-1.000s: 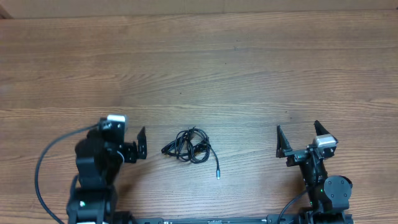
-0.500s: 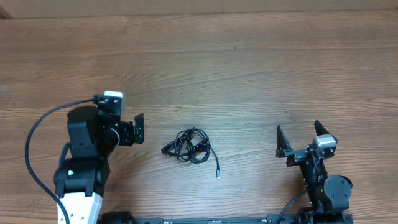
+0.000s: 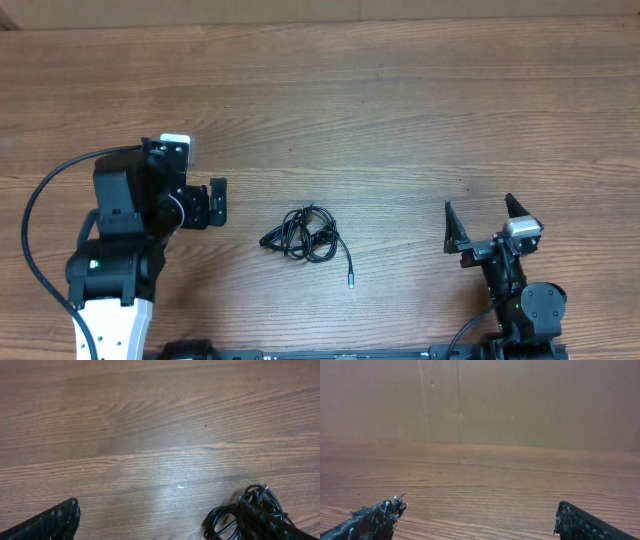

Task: Untangle cables
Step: 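Move the left gripper forward and over the tangled black cable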

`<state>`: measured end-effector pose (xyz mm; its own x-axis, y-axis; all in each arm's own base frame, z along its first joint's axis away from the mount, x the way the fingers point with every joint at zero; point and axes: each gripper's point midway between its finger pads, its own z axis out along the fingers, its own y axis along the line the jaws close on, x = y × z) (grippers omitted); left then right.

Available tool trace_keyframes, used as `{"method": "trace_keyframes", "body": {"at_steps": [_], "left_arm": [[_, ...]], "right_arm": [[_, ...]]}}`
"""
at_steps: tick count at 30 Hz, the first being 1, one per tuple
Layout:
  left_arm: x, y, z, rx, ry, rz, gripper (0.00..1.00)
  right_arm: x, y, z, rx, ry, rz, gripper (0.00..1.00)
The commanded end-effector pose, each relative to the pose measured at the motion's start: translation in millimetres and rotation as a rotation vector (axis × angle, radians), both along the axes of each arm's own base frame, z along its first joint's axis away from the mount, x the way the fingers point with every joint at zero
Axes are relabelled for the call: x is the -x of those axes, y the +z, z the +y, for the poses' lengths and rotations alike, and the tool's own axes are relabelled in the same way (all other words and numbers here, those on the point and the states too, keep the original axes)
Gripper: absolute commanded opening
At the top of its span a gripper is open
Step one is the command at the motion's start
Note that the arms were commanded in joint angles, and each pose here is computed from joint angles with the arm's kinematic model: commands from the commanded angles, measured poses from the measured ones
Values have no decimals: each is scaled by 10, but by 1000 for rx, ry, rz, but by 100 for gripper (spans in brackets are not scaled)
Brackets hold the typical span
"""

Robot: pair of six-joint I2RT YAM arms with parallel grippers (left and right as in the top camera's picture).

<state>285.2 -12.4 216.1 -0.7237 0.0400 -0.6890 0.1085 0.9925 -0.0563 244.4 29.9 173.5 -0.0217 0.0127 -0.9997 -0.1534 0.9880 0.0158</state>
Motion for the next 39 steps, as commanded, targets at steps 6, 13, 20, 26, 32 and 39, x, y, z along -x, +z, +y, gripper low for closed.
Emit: {"method": "trace_keyframes", "body": {"at_steps": [6, 13, 20, 26, 32, 39], "left_arm": [[-4, -185, -143, 69, -41, 106, 99], [-123, -279, -275, 46, -95, 141, 99], [-143, -247, -444, 11, -196, 248, 100], [-26, -305, -686, -1, -290, 340, 99], [160, -439, -830, -21, -363, 434, 100], [77, -519, -847, -29, -362, 442, 100]], "right_arm": [[-4, -21, -27, 0, -15, -3, 100], [-4, -21, -27, 0, -15, -3, 100], [-4, -21, -27, 0, -15, -3, 100], [-4, -21, -27, 0, -15, -3, 100], [-4, -21, -27, 0, -15, -3, 100], [-4, -21, -27, 0, -15, -3, 100]]}}
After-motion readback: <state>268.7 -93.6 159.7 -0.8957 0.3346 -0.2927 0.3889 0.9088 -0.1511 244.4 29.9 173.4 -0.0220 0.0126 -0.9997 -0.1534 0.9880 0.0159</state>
